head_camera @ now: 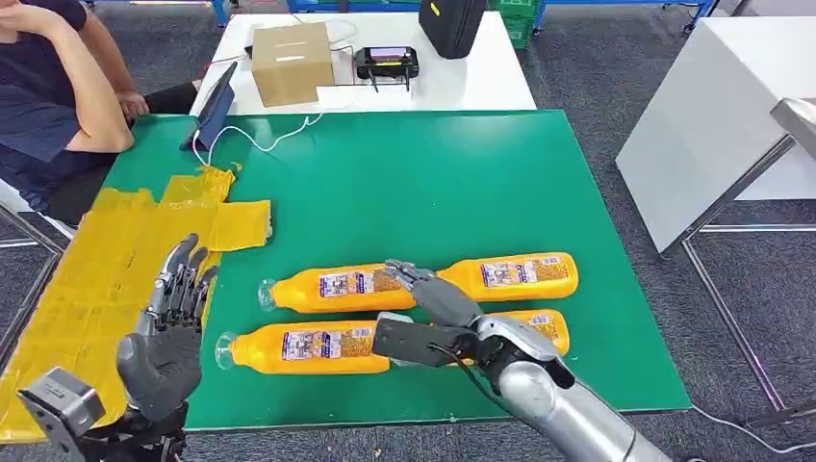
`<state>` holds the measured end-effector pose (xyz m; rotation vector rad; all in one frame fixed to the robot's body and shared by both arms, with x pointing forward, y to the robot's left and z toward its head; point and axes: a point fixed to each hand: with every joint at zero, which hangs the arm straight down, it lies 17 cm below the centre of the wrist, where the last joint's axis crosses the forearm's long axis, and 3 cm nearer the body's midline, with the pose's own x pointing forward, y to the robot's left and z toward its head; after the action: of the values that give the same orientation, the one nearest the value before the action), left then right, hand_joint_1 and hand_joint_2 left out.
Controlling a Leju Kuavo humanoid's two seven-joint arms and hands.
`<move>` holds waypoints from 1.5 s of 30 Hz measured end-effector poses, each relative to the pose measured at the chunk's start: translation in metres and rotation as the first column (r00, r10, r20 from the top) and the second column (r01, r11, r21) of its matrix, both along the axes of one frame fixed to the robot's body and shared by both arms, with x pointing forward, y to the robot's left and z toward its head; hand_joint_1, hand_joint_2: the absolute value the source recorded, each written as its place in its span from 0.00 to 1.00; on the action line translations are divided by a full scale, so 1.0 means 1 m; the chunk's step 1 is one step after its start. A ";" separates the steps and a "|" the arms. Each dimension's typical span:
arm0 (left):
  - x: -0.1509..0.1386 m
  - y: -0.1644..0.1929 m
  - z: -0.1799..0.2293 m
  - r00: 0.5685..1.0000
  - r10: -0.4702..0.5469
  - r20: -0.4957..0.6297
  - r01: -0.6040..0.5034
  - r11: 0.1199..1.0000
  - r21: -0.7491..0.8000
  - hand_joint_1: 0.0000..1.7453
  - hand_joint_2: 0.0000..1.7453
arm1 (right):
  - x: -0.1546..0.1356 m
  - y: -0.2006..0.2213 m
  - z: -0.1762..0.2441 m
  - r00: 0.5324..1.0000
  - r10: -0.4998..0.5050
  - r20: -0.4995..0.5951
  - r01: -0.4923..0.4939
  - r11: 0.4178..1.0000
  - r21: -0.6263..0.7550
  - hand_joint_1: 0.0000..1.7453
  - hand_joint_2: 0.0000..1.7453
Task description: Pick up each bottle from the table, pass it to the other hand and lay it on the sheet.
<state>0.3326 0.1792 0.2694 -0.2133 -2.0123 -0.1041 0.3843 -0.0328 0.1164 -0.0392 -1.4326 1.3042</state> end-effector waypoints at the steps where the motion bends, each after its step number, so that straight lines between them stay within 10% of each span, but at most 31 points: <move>1: 0.002 -0.001 0.002 1.000 -0.004 0.004 0.004 1.000 -0.001 0.00 0.00 | 0.001 0.005 -0.001 1.000 0.018 0.002 -0.018 1.000 -0.021 0.00 1.00; 27: 0.008 -0.024 0.042 0.991 -0.093 0.098 0.097 0.995 -0.037 0.00 0.00 | -0.014 0.081 -0.040 0.946 0.322 0.031 -0.285 0.876 -0.389 0.00 1.00; 45: 0.016 -0.028 0.064 0.988 -0.090 0.128 0.102 0.991 -0.086 0.00 0.00 | -0.002 0.047 -0.114 0.936 0.352 0.022 -0.299 0.825 -0.479 0.00 1.00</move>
<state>0.3483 0.1511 0.3332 -0.3713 -2.1323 -0.0868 0.3818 0.0144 0.0021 -0.1981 -1.2129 1.9453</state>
